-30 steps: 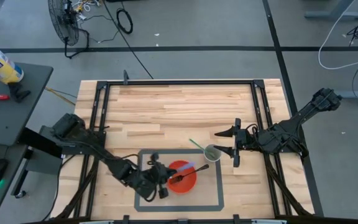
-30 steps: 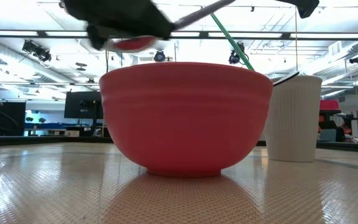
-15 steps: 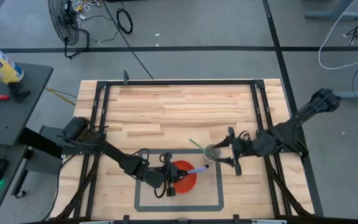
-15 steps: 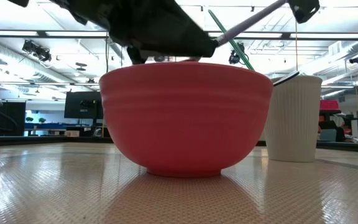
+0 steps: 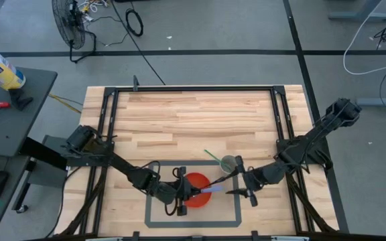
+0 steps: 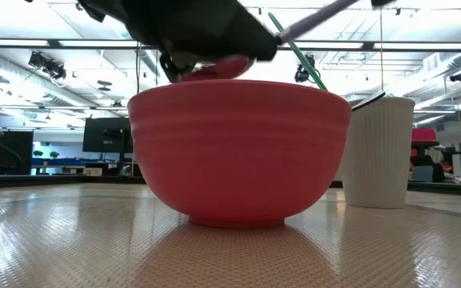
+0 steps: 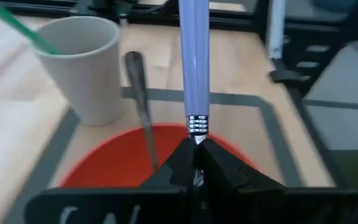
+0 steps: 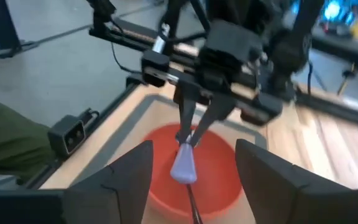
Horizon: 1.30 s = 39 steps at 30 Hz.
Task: Pick & Place Utensil
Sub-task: Put the purple spoon into the orange bowl
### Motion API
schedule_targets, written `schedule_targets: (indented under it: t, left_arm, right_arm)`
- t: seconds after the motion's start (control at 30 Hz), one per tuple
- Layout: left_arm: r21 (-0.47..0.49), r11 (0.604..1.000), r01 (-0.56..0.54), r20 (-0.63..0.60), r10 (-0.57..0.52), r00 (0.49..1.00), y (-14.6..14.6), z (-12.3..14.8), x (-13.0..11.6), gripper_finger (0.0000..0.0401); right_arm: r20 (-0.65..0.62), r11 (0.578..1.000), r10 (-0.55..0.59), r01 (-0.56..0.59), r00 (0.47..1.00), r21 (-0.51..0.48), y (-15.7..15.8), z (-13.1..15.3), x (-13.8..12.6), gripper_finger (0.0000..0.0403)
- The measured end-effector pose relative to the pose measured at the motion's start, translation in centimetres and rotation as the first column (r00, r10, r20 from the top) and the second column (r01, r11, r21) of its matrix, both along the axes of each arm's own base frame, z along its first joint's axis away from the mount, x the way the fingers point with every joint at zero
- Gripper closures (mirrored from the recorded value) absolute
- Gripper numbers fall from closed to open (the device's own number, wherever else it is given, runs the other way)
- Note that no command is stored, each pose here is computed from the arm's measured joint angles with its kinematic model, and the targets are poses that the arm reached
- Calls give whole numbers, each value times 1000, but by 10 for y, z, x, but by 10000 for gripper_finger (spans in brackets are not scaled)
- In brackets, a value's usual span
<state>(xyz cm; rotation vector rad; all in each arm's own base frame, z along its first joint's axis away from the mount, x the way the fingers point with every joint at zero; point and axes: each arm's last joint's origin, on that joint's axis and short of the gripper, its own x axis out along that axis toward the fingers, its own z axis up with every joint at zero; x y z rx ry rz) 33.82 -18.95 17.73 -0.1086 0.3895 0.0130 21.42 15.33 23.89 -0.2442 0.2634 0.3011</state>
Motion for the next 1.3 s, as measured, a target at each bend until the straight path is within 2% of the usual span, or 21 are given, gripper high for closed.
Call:
schedule_targets:
  t: [0.07, 0.17, 0.27, 0.4, 0.53, 0.67, 1.0, 1.3]
  left_arm:
    - [-53, 999, 13, 2, -13, 1000, 3, 5, 1, 372]
    - [-182, 983, 30, 2, -30, 1000, 13, 14, 5, 371]
    - [-322, 944, 73, 0, -77, 997, 22, 23, 8, 371]
    - [-406, 902, 148, -9, -166, 986, 26, 30, 8, 371]
    - [-439, 870, 224, -12, -255, 967, 26, 31, 8, 371]
    - [-446, 864, 234, 1, -261, 965, 30, 32, 11, 371]
    - [-446, 861, 243, 35, -255, 966, 33, 35, 13, 371]
    - [-454, 849, 271, 59, -275, 960, 32, 38, 13, 371]
  right_arm:
    - [44, 1000, 17, -15, 999, -27, 4, 3, -2, 178]
    - [81, 995, 17, -9, 997, -96, 6, 5, -1, 190]
    - [71, 985, 17, -4, 997, -170, 10, 9, 6, 200]
    - [-2, 960, 51, -49, 999, -274, 23, 12, 14, 205]
    - [-39, 925, 85, -93, 996, -369, 37, 17, 17, 205]
    - [-46, 894, 104, -113, 994, -433, 42, 14, 18, 207]
    - [-62, 883, 101, -118, 993, -454, 42, 11, 18, 245]
    - [-24, 893, 127, -125, 992, -433, 44, 15, 19, 270]
